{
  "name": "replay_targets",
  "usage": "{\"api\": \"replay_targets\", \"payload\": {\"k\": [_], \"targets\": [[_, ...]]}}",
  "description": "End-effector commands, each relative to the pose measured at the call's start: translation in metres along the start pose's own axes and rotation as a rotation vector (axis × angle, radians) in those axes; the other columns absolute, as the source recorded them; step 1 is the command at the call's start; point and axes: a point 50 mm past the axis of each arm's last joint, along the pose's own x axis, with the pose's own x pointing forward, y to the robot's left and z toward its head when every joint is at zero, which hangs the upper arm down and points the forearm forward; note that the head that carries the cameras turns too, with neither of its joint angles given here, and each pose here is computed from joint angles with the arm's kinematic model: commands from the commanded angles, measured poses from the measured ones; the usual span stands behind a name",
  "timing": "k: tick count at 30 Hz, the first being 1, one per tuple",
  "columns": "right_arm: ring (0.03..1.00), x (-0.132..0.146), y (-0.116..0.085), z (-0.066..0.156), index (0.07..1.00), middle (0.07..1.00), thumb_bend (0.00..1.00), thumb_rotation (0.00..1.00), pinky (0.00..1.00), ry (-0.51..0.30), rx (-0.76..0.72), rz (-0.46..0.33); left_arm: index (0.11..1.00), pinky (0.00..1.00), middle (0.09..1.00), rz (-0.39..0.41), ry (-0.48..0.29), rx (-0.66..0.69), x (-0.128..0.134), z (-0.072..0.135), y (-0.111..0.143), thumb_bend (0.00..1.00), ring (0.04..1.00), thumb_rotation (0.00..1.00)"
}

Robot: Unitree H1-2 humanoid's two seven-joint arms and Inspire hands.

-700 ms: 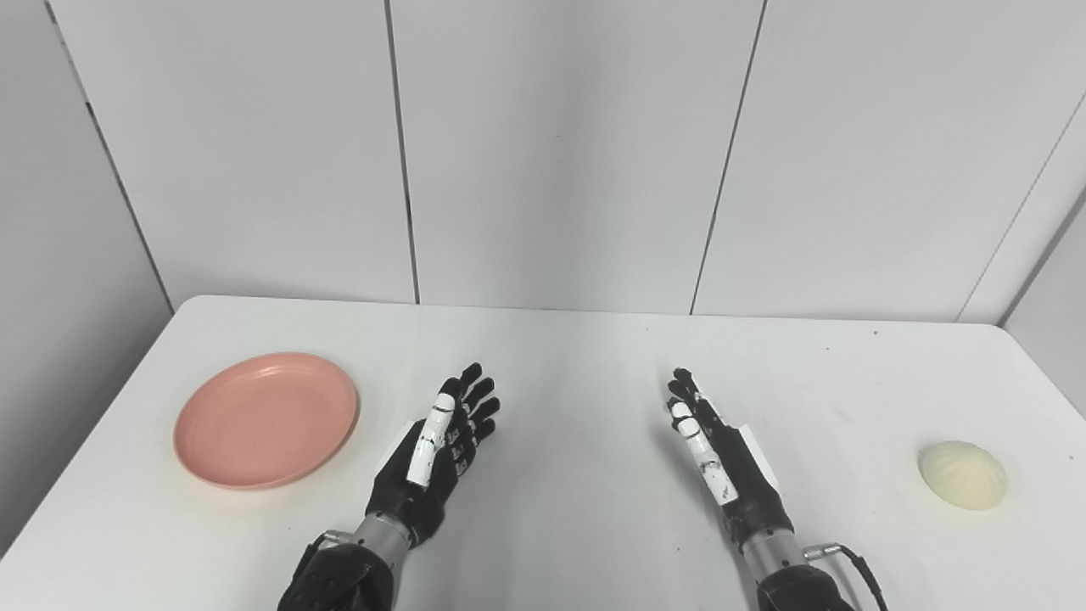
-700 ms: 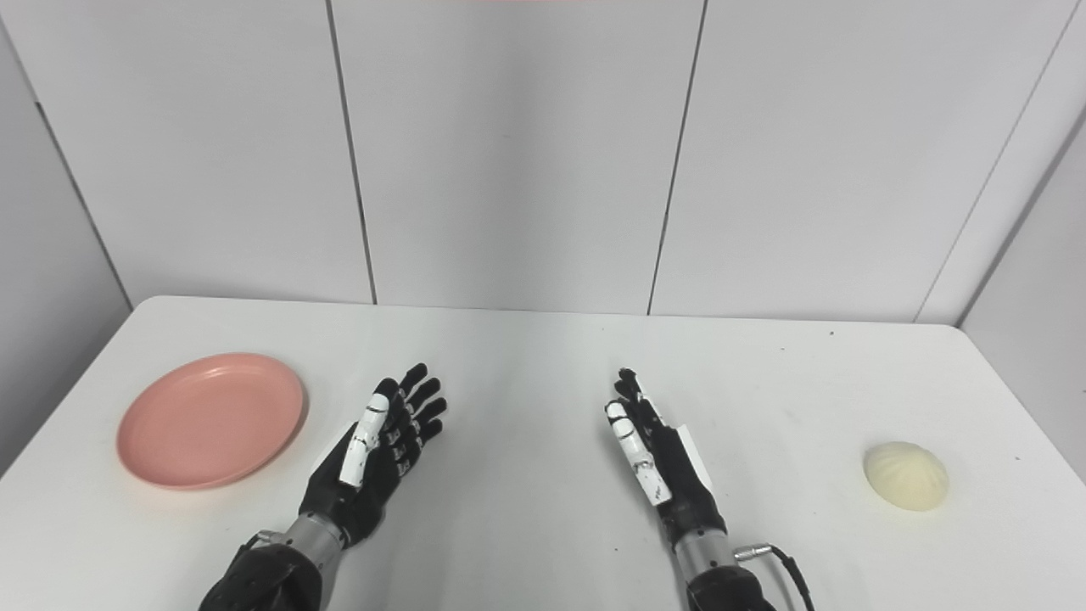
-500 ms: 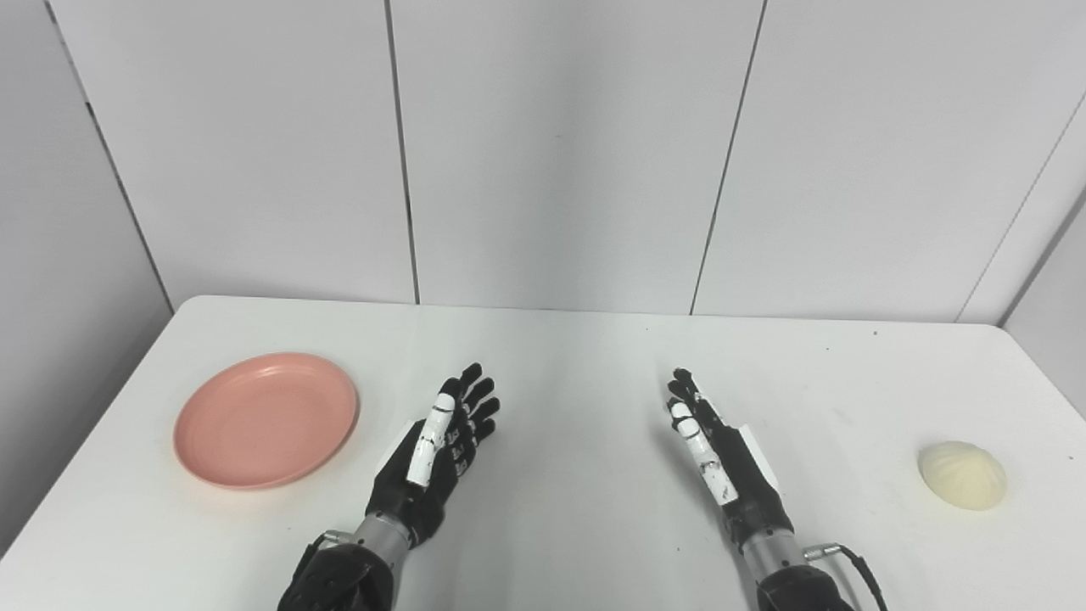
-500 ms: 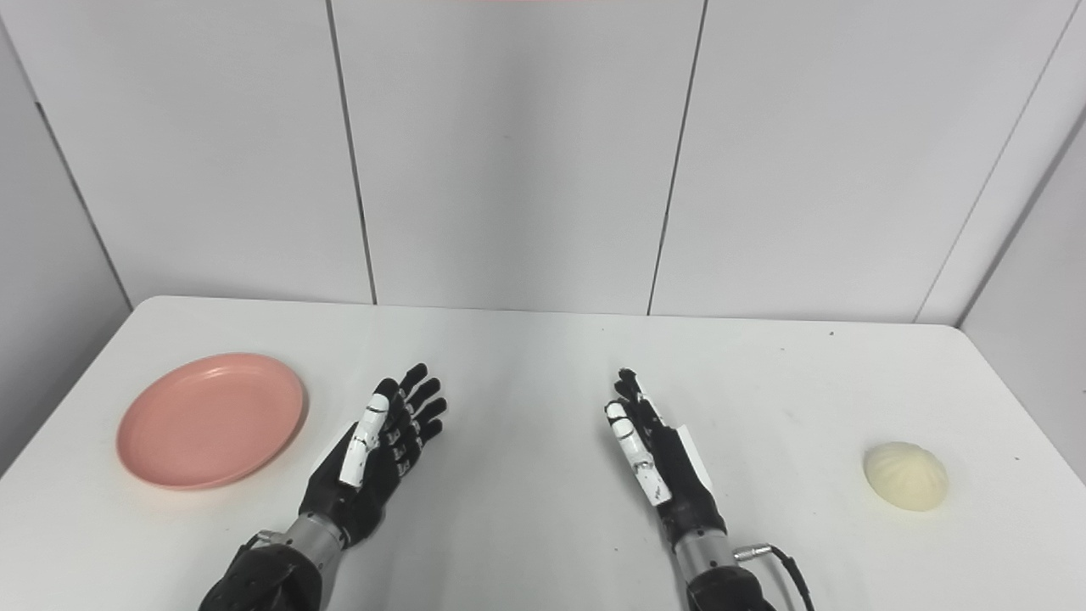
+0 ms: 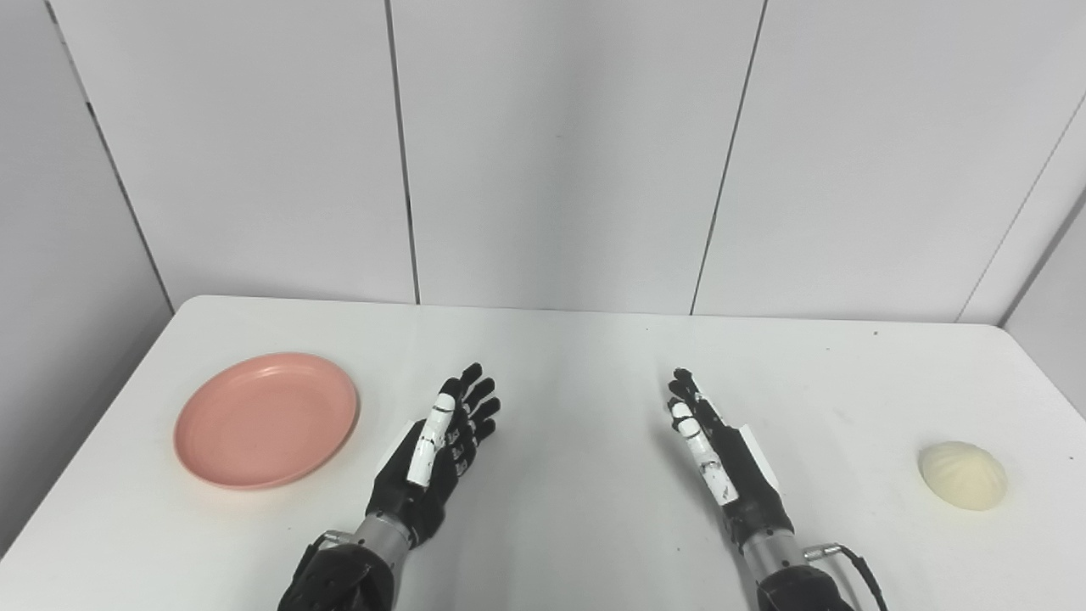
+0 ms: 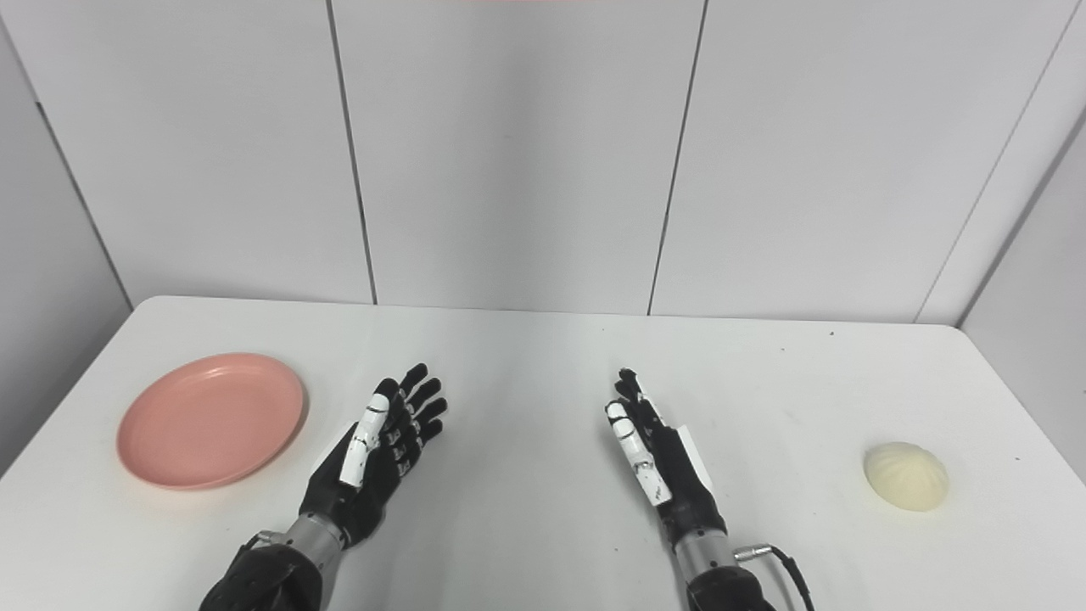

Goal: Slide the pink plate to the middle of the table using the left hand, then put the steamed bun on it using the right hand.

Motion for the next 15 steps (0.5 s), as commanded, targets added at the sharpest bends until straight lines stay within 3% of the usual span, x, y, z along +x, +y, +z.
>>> {"api": "replay_targets", "payload": {"k": [1,7,15], "targets": [[0.929,0.002,-0.002,0.002,0.961,0.948,0.18,1.0,0.91,-0.002,-0.005,0.009,1.0,1.0,0.994,0.026,0.146,-0.024,-0.011,-0.029,0.003,0.52,0.98,1.0],[0.927,0.002,-0.006,-0.001,0.964,0.949,0.2,1.0,0.91,-0.002,-0.01,0.01,1.0,0.99,0.992,0.027,0.149,-0.023,-0.007,-0.033,0.0,0.53,0.974,1.0],[0.943,0.002,-0.021,-0.006,0.972,0.955,0.16,1.0,0.94,-0.003,0.019,0.022,1.0,1.0,0.993,0.022,0.159,-0.024,0.007,-0.044,-0.011,0.57,0.977,1.0]]}}
